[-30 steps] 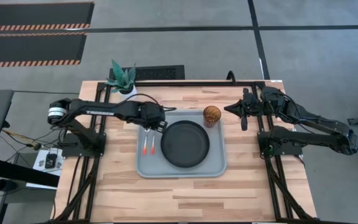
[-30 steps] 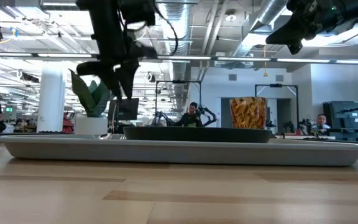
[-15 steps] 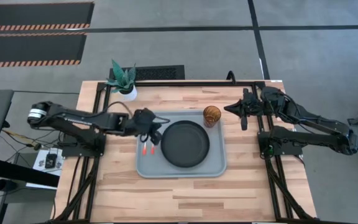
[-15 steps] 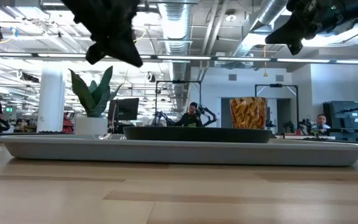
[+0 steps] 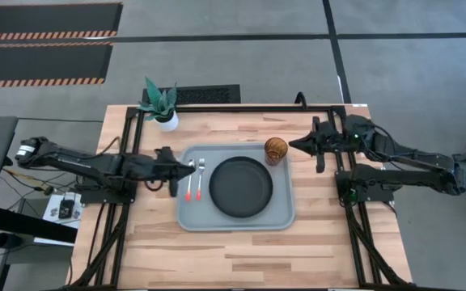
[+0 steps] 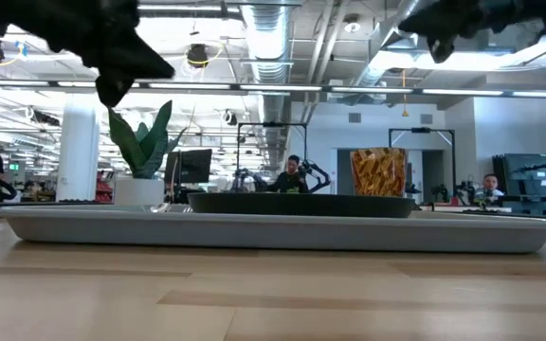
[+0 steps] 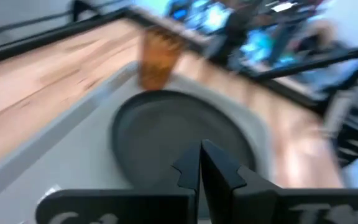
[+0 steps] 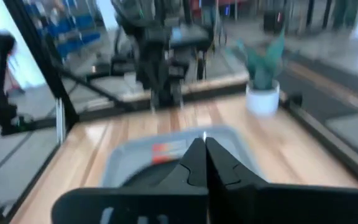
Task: Pick and place plate/cup/fork/spoon on tray
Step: Return to Home Position
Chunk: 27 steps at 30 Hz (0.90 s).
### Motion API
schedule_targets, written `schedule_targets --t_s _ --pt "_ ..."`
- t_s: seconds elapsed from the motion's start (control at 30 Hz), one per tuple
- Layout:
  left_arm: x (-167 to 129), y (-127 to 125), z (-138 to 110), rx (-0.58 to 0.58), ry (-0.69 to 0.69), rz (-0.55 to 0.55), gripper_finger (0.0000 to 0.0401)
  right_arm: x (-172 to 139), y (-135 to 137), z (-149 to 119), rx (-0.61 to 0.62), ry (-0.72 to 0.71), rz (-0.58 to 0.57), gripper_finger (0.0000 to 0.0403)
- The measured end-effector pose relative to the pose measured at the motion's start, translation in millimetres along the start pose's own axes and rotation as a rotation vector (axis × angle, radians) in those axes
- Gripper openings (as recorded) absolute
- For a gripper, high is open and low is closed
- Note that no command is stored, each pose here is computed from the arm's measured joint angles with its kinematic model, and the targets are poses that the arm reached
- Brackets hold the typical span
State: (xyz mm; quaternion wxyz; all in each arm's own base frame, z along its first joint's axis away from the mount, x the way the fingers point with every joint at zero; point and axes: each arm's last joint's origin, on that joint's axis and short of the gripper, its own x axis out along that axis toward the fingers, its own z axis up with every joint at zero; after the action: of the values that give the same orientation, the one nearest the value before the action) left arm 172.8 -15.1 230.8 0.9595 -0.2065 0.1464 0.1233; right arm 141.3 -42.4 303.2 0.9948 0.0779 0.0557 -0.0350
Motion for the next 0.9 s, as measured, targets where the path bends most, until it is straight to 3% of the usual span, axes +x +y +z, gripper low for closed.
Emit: schedule_targets --t_s 0.2,0.3,0.4,0.57,0.77,0.9 --pt "-27 15 -15 0.089 -0.097 -0.173 0.0 2 14 10 -0.016 -0.123 -0.038 0.0003" --pt "-39 21 -16 0.102 -0.149 -0.17 0.0 3 21 11 -0.035 -0.142 -0.045 0.0003" --pt "-47 27 -18 0.098 -0.17 -0.093 0.0 4 25 8 -0.067 -0.141 -0.019 0.0003" --pt "-55 37 -23 0.1 -0.162 0.044 0.0 4 26 -19 -0.029 -0.184 0.053 0.0002" --pt "-59 35 -25 0.206 -0.16 -0.093 0.0 -1 28 -51 -0.058 -0.209 0.075 0.0002" --pt "-54 41 -42 0.226 -0.208 -0.164 0.0 -3 24 -69 -0.067 -0.193 -0.005 0.0002"
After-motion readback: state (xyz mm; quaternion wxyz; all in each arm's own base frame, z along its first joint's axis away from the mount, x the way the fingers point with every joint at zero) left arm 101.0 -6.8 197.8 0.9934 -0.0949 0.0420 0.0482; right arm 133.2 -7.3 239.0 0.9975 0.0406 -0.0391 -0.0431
